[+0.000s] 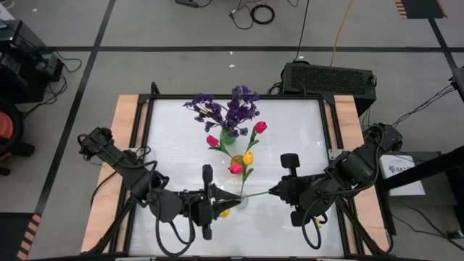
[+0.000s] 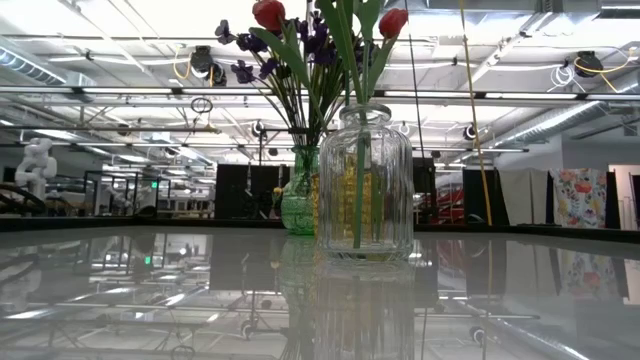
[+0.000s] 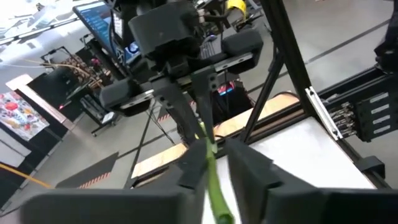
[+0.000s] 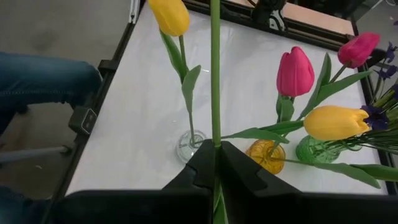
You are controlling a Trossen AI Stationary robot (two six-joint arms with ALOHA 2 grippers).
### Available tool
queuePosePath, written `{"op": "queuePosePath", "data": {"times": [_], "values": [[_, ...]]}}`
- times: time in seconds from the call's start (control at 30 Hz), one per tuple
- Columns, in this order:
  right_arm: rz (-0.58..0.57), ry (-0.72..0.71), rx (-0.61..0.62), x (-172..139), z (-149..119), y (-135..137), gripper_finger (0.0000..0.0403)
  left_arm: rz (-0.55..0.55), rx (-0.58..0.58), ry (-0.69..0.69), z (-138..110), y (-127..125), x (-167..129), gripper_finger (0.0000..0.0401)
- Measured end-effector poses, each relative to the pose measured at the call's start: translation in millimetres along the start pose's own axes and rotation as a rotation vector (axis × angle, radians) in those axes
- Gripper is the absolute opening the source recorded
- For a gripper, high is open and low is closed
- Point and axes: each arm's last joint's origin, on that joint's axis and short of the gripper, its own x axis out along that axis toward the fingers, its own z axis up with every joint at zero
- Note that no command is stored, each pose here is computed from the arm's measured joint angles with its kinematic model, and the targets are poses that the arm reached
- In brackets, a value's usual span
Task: Sort flowers into vase by color
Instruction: Put the yellow flower into the transparent vase
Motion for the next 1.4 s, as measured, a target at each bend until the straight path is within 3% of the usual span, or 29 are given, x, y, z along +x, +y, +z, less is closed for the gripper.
{"op": "queuePosePath", "data": {"times": [0.13,0.2,0.47,0.73,0.87,1.03,1.4], "values": [[0.001,-0.002,0.001,0.0,0.1,0.2,0.0006,0.001,-0.002,-0.002,0.6,0.8,-1.0,0.0016],[0.001,0.000,0.000,0.0,0.0,0.1,0.0006,0.001,-0.001,0.000,0.3,0.6,-1.0,0.0010],[0.002,0.000,0.000,0.0,0.0,0.2,0.0006,-0.002,0.002,0.010,-0.9,0.2,-1.0,0.0047],[0.013,0.000,-0.019,-1.5,-0.9,3.3,0.0006,0.016,0.012,0.029,-1.3,-2.4,-3.4,0.0109],[0.019,-0.002,-0.024,-2.6,-1.4,5.6,0.0006,0.039,0.012,0.038,-1.7,-1.2,-3.0,0.0117],[0.022,-0.003,-0.023,-3.4,-1.9,7.1,0.0006,0.041,0.004,0.029,-0.5,-1.1,-3.2,0.0097],[0.019,-0.005,-0.022,-3.3,-1.8,7.1,0.0006,0.002,0.004,0.011,0.5,-3.3,-4.2,0.0013]]}}
